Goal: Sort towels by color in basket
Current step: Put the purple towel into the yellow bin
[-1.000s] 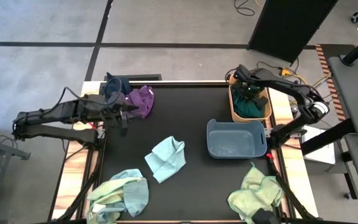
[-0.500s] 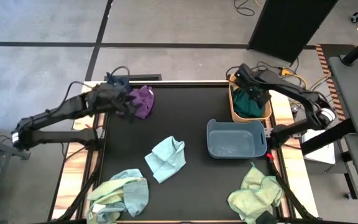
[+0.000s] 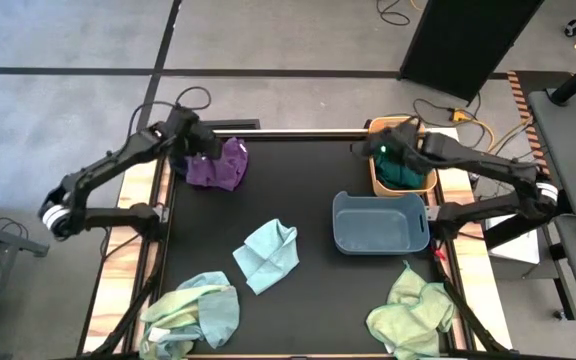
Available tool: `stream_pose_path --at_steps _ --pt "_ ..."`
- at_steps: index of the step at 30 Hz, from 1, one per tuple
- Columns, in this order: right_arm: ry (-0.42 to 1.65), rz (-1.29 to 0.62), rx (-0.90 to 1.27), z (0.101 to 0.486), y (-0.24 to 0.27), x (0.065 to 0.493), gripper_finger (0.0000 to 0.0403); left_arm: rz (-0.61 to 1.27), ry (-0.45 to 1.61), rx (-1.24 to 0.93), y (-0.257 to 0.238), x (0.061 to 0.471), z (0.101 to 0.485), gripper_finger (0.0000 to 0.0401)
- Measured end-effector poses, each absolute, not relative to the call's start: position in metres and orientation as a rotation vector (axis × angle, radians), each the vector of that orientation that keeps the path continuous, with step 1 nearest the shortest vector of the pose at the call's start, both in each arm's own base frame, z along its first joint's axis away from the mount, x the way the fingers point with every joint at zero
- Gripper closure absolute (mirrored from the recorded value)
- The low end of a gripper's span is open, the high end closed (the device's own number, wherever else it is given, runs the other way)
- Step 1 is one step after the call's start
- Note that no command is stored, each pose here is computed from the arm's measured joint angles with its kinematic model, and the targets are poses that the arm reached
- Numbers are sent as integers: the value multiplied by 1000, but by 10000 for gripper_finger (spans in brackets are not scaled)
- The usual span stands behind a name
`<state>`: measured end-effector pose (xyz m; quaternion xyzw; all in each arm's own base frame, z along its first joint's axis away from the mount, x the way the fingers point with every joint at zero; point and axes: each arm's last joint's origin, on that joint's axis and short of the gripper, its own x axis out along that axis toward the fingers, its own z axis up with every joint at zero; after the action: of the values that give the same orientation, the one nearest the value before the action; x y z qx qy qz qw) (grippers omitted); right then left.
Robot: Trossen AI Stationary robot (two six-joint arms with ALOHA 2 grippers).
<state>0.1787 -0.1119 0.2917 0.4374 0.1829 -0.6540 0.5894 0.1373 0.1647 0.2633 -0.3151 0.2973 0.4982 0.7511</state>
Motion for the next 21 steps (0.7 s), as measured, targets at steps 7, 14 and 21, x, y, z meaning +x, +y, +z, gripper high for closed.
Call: stream_pose_path --at_steps 7,14,21 --pt "397 -1230 917 305 -63 203 44 992 815 -847 202 137 227 140" --pt "295 -1045 895 313 -38 225 44 960 934 -901 210 157 191 141" --pt "309 -900 780 317 -34 241 44 831 1017 -832 195 181 178 251"
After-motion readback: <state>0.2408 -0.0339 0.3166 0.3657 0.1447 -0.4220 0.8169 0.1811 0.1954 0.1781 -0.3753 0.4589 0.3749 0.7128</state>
